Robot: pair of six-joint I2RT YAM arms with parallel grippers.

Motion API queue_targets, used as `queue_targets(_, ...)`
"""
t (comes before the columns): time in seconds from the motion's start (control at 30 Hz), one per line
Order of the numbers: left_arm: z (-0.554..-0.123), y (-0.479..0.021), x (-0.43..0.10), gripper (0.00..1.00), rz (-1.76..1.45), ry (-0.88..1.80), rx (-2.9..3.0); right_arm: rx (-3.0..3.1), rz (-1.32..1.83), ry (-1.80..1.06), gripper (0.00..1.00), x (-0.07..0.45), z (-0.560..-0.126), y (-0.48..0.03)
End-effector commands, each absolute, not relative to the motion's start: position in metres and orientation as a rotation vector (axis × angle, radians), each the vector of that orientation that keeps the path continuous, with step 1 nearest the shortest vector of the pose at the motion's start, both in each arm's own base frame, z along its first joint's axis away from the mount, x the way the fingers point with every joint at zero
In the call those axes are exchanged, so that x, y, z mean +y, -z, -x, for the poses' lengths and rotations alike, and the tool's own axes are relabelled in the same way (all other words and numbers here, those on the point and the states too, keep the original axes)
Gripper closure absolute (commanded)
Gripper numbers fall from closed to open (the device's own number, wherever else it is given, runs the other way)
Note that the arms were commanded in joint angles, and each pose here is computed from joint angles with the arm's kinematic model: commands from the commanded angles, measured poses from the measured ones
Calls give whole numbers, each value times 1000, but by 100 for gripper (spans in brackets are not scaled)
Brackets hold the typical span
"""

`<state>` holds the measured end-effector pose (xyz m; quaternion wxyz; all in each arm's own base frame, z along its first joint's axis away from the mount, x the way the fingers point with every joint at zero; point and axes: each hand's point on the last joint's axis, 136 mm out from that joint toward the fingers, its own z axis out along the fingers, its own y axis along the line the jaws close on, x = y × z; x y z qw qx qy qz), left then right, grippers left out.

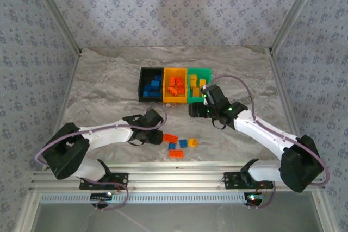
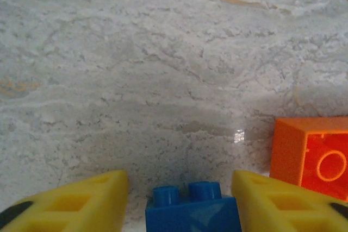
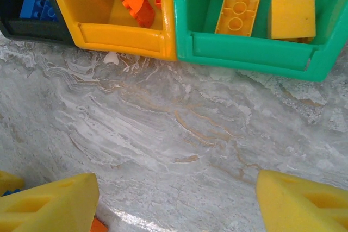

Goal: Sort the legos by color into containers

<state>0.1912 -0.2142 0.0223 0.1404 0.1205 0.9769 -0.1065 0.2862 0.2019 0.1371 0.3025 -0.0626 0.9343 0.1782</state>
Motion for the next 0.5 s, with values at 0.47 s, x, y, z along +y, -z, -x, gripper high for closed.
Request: queue_targets(0.47, -266, -109, -198, 72, -137, 322, 2553, 2469, 129, -517, 22, 203, -289, -136)
